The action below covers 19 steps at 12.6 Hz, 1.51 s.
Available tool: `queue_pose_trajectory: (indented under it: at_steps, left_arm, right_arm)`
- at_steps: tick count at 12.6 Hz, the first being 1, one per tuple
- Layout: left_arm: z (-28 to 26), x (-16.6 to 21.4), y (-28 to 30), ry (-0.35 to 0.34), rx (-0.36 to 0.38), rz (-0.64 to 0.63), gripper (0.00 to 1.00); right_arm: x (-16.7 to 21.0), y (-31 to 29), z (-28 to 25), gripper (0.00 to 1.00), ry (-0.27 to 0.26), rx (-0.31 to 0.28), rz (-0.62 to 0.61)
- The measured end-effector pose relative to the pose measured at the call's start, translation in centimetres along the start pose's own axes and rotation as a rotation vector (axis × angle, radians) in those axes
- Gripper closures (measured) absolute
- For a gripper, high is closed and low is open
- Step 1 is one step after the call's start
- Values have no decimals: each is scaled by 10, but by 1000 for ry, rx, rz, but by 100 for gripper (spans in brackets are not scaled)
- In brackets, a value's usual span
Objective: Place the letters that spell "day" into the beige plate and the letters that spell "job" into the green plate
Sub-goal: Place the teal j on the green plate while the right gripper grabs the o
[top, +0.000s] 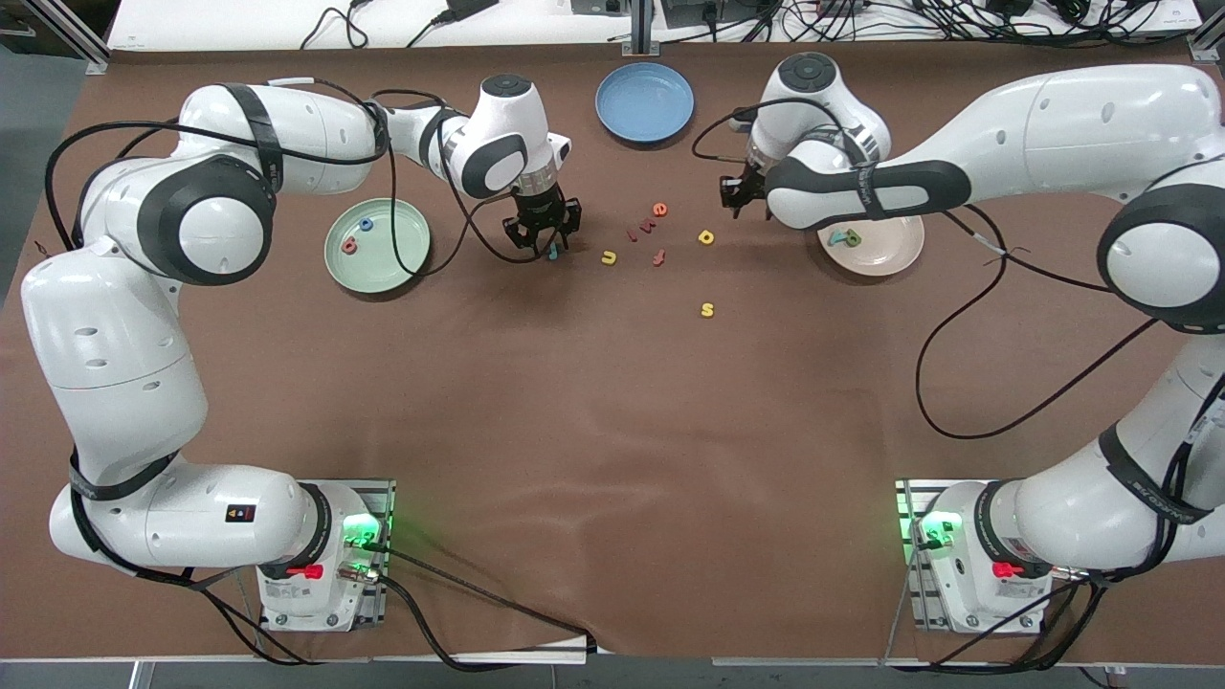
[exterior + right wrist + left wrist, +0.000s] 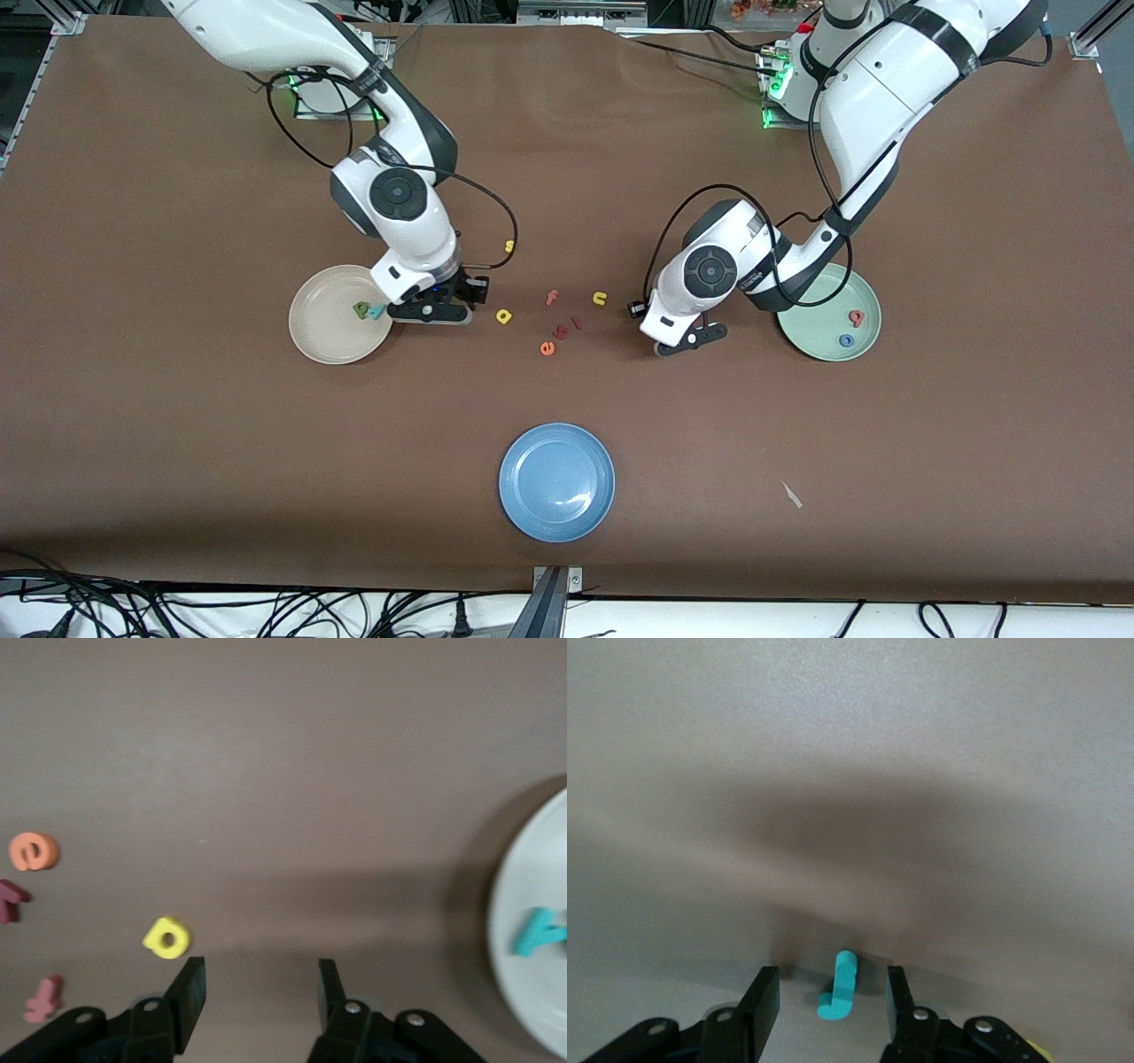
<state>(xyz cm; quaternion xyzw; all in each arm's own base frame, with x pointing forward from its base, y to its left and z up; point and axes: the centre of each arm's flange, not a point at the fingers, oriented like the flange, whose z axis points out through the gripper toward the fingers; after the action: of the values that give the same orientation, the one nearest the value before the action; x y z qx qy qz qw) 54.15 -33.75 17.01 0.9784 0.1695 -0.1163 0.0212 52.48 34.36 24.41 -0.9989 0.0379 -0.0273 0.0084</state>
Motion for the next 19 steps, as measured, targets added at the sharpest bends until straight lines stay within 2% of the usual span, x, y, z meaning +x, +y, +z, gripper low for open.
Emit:
queue_pose_trajectory:
  at_steps: [3,4,7,9,11,13,15,16,19]
  left_arm:
    - [-2,2,1,4,-4,20,87]
    - [-2,3,1,4,-5,32,93]
    - [-30,19,-9,20,10,68,92]
    - [-89,34,-35,19,57,130,92]
    - [-151,54,-90,-17,86,204,92]
    - [-180,83,-158,-56,109,266,92]
    - [-175,108,-212,-91,114,322,92]
    - [-165,115,-232,-106,127,343,92]
    - [-130,126,-253,-155,154,366,92]
  right_arm:
    - [-6,-26,16,41,3,17,133]
    - [-8,-33,23,41,1,17,173]
    - [-9,-49,35,41,-8,29,279]
    - [-12,-58,45,41,0,18,299]
    - [-16,-60,56,41,2,4,292]
    - [-15,-56,63,41,8,-11,285]
    - [-13,-53,65,44,14,-18,279]
    - [-13,-53,66,49,14,-19,278]
    - [-14,-53,69,54,14,-19,272]
